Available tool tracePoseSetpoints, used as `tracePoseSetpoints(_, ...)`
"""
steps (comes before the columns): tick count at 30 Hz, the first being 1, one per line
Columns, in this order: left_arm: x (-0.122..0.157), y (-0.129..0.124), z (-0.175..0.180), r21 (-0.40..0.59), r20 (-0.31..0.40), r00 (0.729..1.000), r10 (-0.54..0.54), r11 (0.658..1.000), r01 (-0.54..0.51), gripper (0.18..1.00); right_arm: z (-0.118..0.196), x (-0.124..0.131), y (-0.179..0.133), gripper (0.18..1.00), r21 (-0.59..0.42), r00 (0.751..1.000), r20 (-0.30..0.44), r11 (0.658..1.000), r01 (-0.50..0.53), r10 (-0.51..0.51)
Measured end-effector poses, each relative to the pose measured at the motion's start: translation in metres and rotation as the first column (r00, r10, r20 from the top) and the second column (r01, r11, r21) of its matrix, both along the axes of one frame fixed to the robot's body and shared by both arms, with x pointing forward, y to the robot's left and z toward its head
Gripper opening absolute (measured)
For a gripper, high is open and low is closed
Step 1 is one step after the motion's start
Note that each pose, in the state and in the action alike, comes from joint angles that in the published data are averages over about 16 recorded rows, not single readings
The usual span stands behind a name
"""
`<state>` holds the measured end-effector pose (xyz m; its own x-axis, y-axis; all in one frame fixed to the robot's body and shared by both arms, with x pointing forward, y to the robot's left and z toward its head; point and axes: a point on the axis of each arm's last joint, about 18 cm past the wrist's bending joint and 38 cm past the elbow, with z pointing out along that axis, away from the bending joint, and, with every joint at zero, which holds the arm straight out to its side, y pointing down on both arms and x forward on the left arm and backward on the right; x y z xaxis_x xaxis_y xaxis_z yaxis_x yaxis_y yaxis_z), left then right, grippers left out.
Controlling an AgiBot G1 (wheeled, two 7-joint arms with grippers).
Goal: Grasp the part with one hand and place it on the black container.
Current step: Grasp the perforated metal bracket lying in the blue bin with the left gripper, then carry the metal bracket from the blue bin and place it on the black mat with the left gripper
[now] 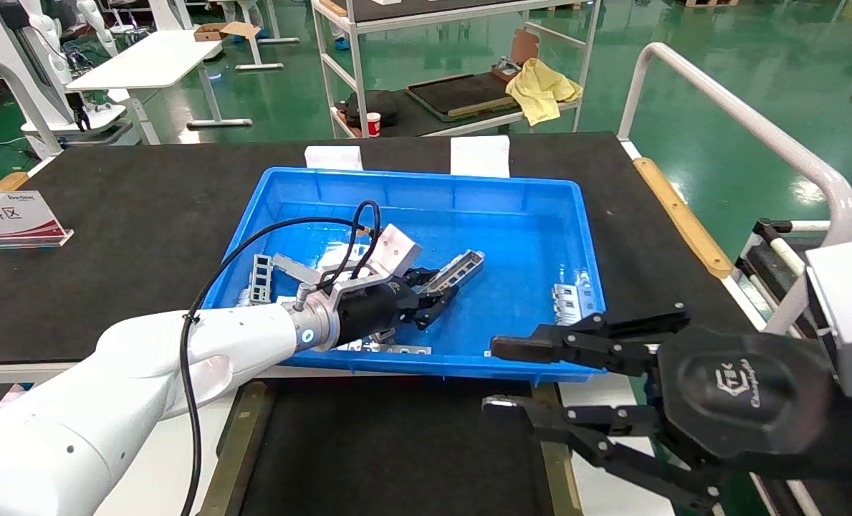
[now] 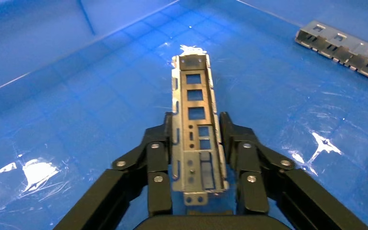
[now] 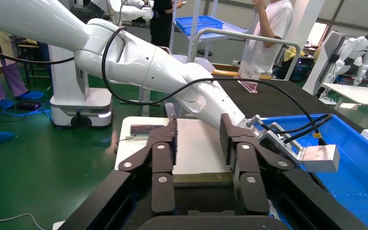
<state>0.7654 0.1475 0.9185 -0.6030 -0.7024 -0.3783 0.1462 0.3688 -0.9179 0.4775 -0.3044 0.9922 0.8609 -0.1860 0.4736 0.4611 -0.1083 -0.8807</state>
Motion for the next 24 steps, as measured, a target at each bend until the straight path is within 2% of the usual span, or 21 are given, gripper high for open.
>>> tracePoseSetpoints(9, 0.002, 0.004, 0.014, -0.042, 0.022, 1.0, 0.01, 0.999, -0.009, 0.389, 0.0, 0.0, 0.0, 0.326, 0.0, 1.0, 0.0, 1.0, 0.0, 0.0)
tracePoseSetpoints(14, 0.0, 0.006, 0.03, -0.074, 0.049, 0.999, -0.007, 0.997, 0.011, 0.365, 0.0, 0.0, 0.0, 0.261, 0.0, 1.0, 0.0, 1.0, 0.0, 0.0)
tracePoseSetpoints(20, -0.017, 0.006, 0.05, -0.108, 0.092, 0.988, -0.121, 0.986, 0.131, 0.36, 0.0, 0.0, 0.0, 0.212, 0.0, 1.0, 0.0, 1.0, 0.0, 0.0)
tracePoseSetpoints(24, -0.036, 0.007, 0.057, -0.117, 0.121, 0.965, -0.232, 0.962, 0.246, 0.36, 0.0, 0.0, 0.0, 0.197, 0.0, 1.0, 0.0, 1.0, 0.0, 0.0)
